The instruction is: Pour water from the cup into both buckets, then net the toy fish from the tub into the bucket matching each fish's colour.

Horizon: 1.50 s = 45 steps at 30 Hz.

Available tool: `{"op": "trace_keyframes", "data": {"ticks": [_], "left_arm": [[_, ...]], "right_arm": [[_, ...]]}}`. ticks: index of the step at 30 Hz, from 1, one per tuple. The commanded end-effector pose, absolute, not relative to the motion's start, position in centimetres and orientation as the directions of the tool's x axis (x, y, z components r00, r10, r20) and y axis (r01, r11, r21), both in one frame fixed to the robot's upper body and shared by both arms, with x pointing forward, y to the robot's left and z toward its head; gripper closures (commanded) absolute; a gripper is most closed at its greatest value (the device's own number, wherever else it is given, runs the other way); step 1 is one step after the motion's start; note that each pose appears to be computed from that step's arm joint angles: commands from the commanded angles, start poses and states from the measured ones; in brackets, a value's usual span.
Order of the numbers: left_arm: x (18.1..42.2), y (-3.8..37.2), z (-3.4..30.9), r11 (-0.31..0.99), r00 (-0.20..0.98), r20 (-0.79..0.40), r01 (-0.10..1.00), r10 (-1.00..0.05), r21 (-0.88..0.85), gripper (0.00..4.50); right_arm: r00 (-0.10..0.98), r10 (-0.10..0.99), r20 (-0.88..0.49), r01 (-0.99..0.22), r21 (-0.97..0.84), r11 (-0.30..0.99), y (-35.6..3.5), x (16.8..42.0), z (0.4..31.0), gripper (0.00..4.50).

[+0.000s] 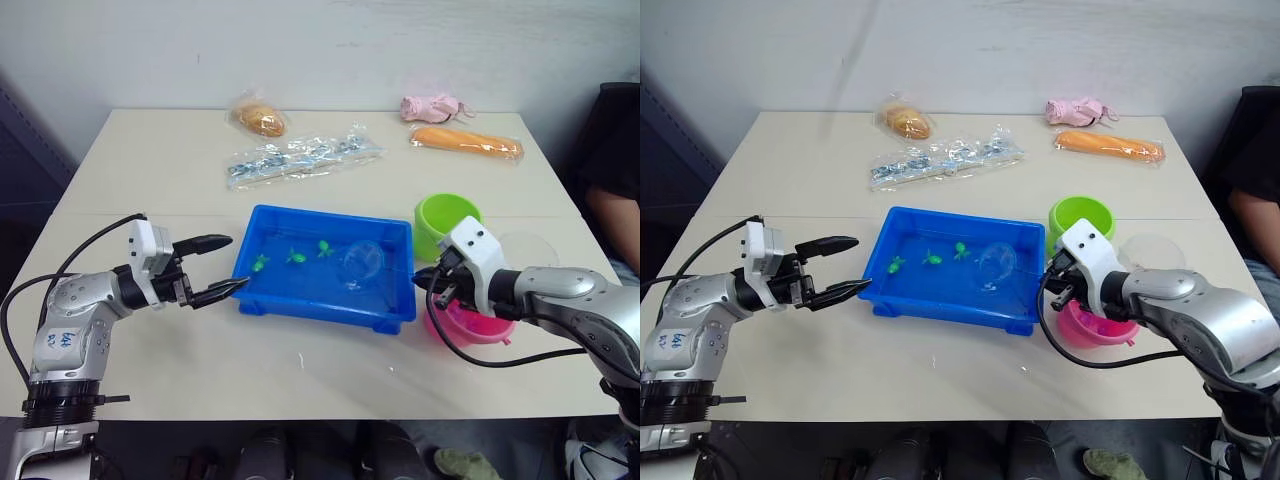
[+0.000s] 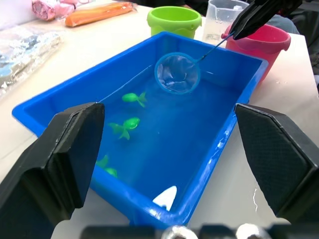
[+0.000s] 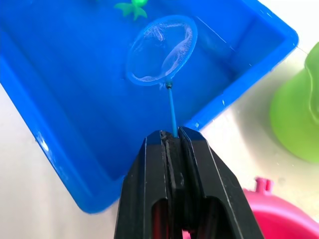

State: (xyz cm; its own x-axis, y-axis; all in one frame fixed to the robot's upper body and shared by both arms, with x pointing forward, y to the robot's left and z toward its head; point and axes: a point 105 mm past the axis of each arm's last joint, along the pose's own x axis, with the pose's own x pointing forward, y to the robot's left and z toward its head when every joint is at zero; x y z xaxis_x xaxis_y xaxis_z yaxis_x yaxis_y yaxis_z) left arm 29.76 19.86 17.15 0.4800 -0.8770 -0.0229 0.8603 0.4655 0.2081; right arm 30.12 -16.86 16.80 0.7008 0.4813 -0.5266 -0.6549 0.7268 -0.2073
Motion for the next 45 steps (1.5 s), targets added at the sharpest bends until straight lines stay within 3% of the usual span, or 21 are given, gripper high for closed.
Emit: {"op": "trace_keyframes", "data": {"ticks": [1,5,14,39,45], "left_arm": [[29.3,19.7,17.8,0.464,0.476,0.002,0.856,-0.880,0.230,0.03],[29.3,19.7,18.0,0.462,0.475,0.000,0.856,-0.880,0.231,0.03],[29.3,19.1,18.3,0.462,0.474,0.008,0.855,-0.881,0.236,0.03],[28.9,19.4,18.1,0.469,0.486,-0.014,0.850,-0.874,0.239,0.03],[28.9,19.6,18.1,0.469,0.487,-0.017,0.850,-0.873,0.242,0.03]], "right_arm": [[0.754,0.425,-0.501,-0.607,-0.287,0.741,-18.0,30.9,18.3,4.50],[0.777,0.350,-0.523,-0.568,-0.344,0.748,-18.9,31.5,18.2,4.50],[0.752,0.324,-0.574,-0.580,-0.343,0.739,-17.2,32.1,16.3,4.50],[0.680,0.561,-0.473,-0.644,-0.020,0.764,-9.3,33.9,15.4,4.50],[0.660,0.609,-0.440,-0.652,0.068,0.755,-9.9,32.6,15.9,4.50]]}}
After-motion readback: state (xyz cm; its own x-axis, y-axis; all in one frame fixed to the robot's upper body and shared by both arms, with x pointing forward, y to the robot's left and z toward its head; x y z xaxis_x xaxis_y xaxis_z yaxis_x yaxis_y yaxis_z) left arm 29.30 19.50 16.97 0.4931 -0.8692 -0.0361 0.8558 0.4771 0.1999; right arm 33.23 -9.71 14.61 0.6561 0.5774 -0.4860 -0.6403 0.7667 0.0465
